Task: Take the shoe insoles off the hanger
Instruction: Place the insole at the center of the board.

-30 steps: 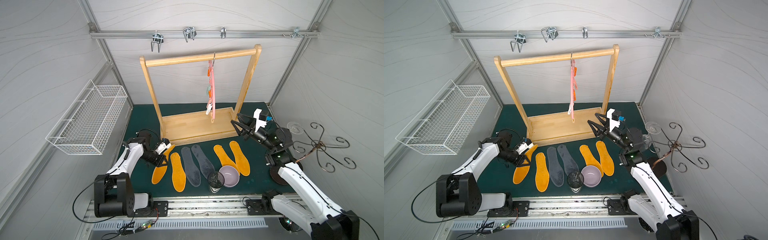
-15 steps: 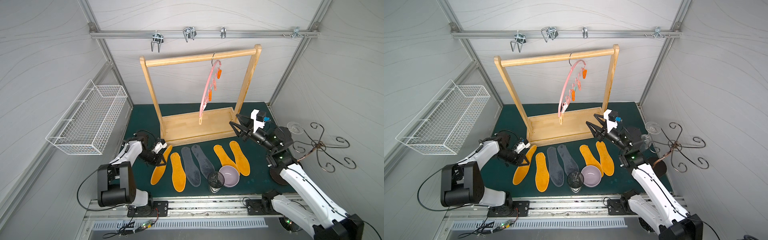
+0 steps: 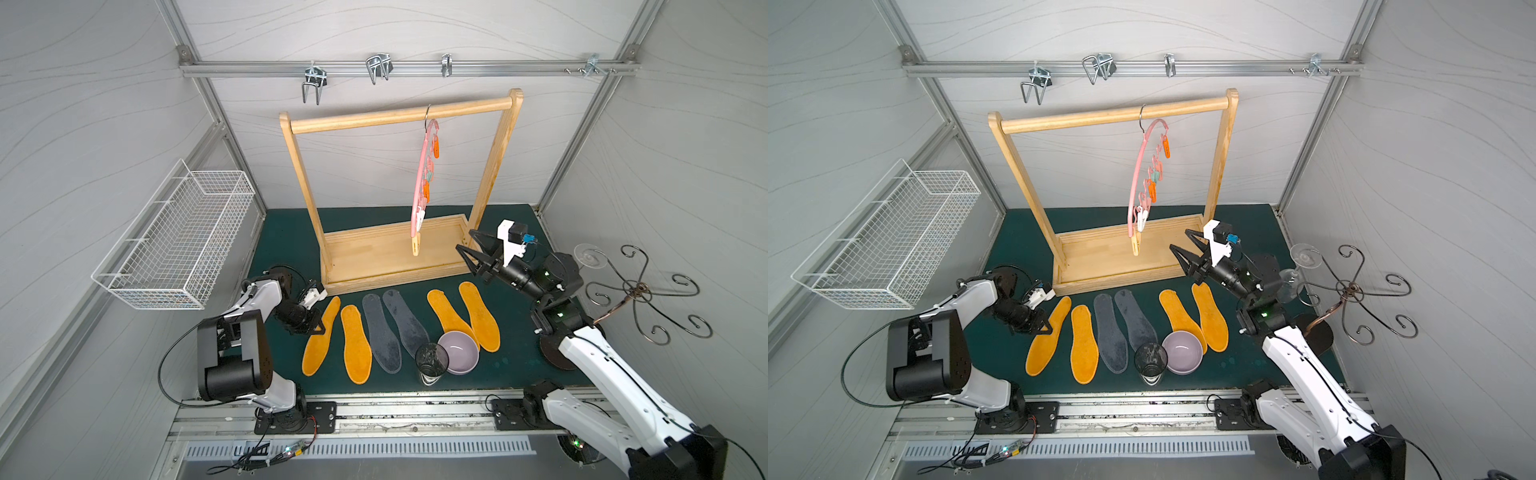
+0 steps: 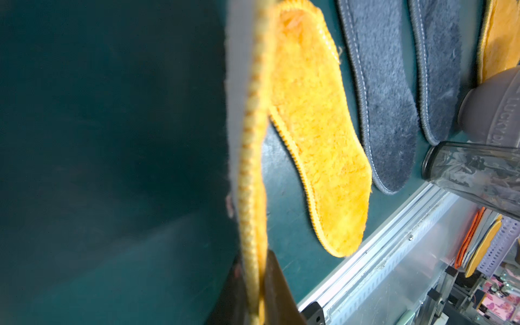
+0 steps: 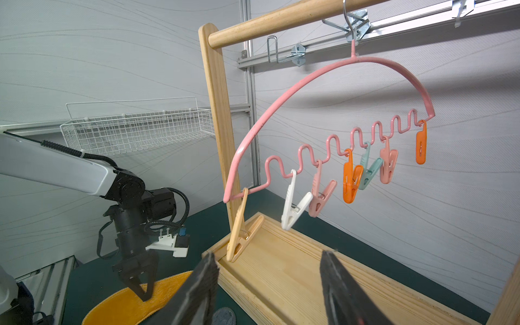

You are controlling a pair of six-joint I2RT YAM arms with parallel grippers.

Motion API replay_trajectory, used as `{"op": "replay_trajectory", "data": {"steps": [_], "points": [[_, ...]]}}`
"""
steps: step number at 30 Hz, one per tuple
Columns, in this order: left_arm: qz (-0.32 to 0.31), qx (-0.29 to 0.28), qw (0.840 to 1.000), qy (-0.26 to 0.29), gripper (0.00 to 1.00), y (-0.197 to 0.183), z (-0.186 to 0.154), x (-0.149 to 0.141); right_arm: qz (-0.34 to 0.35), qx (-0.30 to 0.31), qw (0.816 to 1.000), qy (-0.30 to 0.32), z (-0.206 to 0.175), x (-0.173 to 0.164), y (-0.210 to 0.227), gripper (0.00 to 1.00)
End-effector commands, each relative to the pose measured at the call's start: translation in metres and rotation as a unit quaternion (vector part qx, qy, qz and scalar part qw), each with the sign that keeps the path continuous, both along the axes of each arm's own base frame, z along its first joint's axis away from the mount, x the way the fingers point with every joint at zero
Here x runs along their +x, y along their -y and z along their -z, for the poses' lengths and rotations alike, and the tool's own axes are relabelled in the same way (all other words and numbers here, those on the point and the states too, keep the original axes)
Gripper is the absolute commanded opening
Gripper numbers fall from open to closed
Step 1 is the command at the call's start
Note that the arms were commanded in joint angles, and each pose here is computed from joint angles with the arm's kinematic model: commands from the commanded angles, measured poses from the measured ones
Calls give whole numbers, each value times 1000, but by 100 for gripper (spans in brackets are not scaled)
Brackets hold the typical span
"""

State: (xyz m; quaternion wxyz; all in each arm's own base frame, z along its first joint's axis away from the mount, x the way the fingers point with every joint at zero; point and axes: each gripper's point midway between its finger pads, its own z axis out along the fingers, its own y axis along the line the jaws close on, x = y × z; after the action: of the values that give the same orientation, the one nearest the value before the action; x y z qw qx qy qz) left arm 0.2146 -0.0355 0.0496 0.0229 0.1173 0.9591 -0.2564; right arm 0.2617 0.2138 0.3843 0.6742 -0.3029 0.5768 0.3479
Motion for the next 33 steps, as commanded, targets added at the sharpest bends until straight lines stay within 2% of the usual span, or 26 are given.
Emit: {"op": "replay_trajectory", "data": {"steps": [1, 6, 10, 19, 27, 33], "points": [[17, -13, 1000, 4, 19, 2, -4, -7, 0, 2, 1000, 11, -12, -2, -1, 60], [26, -14, 999, -25, 28, 1, 5, -19, -1, 1, 1000, 12, -12, -2, -4, 60], [29, -15, 998, -45, 30, 1, 11, -24, -3, 0, 1000, 12, -13, -3, -5, 60], [56, 14, 998, -15, 36, -4, 9, -34, -3, -5, 1000, 10, -12, -4, -7, 60], [78, 2, 996, -32, 39, -1, 13, -46, -2, -6, 1000, 4, -10, -2, -10, 61], [80, 19, 996, -16, 48, -5, 17, -43, 39, -3, 999, -27, -3, 7, -1, 62]]}}
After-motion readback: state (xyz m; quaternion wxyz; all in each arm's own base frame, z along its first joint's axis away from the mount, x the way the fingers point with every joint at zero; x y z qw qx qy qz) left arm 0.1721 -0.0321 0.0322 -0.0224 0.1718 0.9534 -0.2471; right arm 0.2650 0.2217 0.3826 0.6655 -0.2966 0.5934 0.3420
